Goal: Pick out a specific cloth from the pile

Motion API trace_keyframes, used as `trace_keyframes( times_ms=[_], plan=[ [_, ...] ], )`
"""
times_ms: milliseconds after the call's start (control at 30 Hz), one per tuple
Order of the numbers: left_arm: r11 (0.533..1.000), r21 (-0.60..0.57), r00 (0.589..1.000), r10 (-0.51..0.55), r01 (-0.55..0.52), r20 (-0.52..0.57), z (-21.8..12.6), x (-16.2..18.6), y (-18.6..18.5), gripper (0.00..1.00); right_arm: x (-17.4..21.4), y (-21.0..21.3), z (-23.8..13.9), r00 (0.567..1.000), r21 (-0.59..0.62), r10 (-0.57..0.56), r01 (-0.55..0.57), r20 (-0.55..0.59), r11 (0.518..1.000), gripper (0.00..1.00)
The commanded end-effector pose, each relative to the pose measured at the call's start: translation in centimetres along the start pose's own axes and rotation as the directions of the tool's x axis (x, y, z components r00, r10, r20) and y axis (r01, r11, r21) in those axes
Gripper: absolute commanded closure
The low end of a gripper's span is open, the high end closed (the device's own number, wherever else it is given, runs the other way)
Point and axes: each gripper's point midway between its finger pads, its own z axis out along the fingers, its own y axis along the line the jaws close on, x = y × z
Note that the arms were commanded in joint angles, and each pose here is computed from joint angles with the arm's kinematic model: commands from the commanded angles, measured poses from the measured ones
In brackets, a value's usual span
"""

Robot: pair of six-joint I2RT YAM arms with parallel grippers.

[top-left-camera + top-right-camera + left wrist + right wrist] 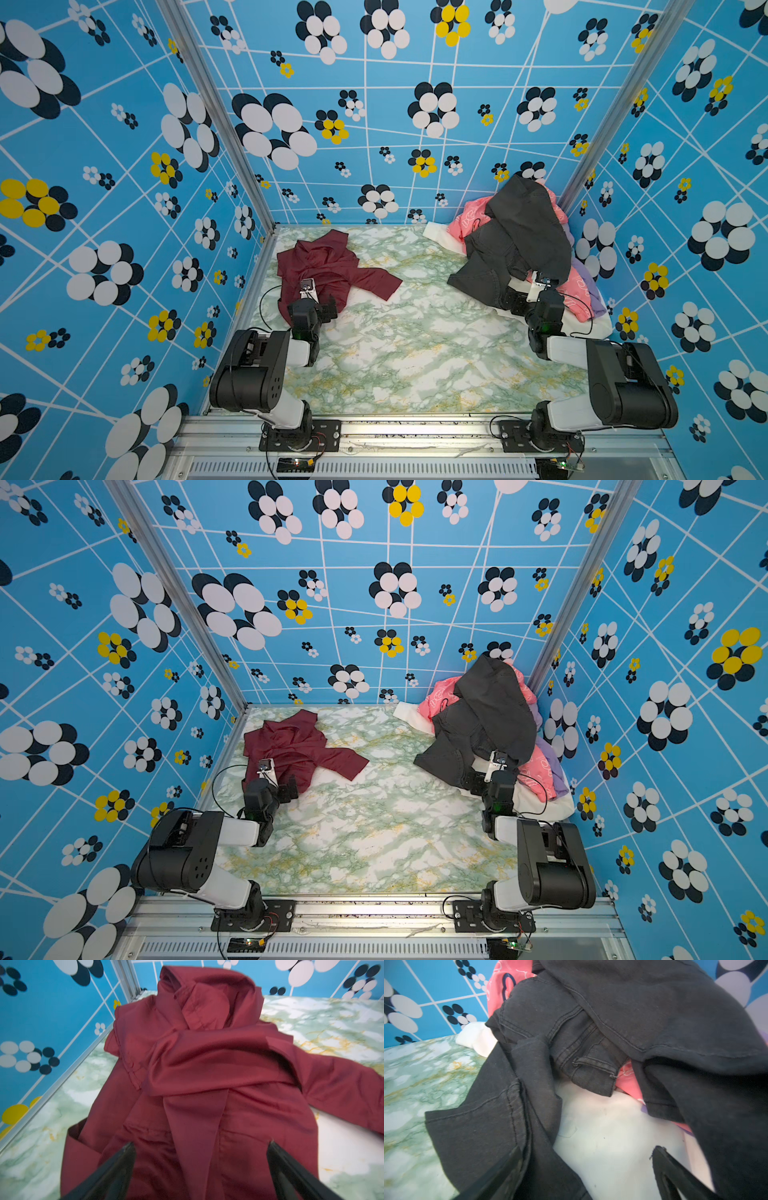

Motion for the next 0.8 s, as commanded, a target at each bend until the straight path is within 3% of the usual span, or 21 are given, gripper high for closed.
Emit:
trace_keyframes(
  times_ms=[0,67,133,200,367,767],
  plan=[
    [0.998,0.057,0.996,0.016,-0.021,0.084,0.3,-2.8,-1.0,0.01,-1.0,1.9,0.3,0.998,-0.099,-0.04,0.045,0.053,0.994,0.01],
    [0.997,0.068,0.997,0.019,-0.024,0.078,0.4,-2.7,-1.1,0.01,0.2,2.4,0.1,0.998,-0.128,-0.059,0.063,0.036,0.99,0.01],
    [0.997,0.071,0.997,0.02,-0.026,0.079,0.4,-2.8,-1.2,0.01,-0.4,2.9,0.2,0.994,-0.156,-0.056,0.07,0.092,0.985,0.01],
    [0.999,0.054,0.998,0.006,-0.01,0.068,0.6,-2.7,-0.8,0.01,0.1,2.9,0.4,0.997,-0.148,-0.077,0.08,0.027,0.986,0.01],
    [0.999,0.041,0.998,0.0,-0.002,0.062,0.7,-2.8,-0.5,0.01,0.0,2.1,0.8,0.996,-0.056,-0.082,0.083,0.028,0.995,0.01],
    [0.999,0.043,0.998,0.002,-0.004,0.064,0.7,-2.7,-0.6,0.01,0.0,2.1,0.7,0.996,-0.051,-0.085,0.086,0.029,0.995,0.01]
  ],
)
